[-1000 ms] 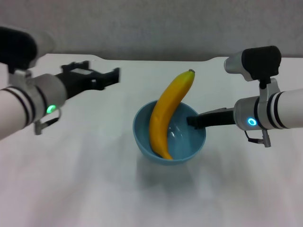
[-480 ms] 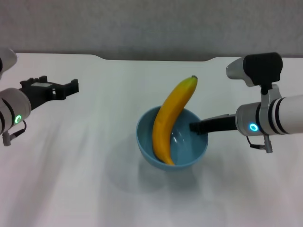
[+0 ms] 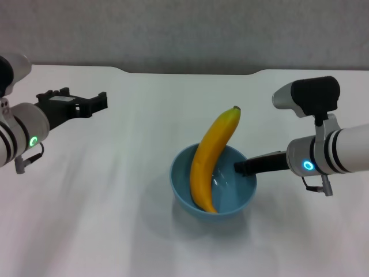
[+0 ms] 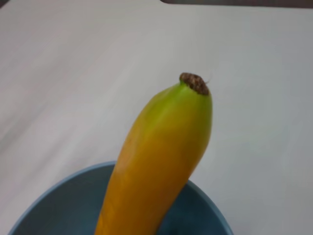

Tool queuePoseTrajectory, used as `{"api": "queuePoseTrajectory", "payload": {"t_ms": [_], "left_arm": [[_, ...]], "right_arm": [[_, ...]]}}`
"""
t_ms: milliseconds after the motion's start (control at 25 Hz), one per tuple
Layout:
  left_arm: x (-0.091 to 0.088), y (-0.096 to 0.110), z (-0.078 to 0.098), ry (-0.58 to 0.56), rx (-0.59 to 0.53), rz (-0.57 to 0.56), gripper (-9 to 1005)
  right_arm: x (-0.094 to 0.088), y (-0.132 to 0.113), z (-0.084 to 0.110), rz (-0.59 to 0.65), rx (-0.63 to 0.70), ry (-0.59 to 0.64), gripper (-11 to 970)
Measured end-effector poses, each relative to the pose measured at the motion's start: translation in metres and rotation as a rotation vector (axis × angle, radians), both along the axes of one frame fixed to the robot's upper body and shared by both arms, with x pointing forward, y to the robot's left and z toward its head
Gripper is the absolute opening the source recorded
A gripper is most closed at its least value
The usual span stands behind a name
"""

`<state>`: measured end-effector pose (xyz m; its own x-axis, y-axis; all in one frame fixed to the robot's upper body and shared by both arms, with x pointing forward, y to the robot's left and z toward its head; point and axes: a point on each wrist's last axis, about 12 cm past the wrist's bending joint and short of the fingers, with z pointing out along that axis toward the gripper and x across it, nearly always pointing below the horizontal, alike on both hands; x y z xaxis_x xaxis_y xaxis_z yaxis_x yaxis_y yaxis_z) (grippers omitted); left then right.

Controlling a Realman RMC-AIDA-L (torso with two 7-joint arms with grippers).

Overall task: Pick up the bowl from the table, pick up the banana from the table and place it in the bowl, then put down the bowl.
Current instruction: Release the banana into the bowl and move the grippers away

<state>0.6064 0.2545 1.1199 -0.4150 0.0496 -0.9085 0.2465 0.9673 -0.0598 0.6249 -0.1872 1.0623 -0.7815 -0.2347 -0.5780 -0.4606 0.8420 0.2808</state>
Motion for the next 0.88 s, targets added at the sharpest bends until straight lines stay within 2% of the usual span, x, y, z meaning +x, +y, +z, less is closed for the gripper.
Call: {"api": "queuePoseTrajectory", "payload": {"t_ms": [440, 880], "left_arm": [[0.0, -0.003, 0.001, 0.001, -0.021, -0.003, 902], [0.0, -0.003, 0.0, 0.003, -0.027, -0.001, 901]], "right_arm": [[-0.007, 0.004, -0.007, 0.028, -0.027, 0.014, 142], [-0.01, -0.005, -0.017, 0.001, -0.051, 0.028, 149]]}}
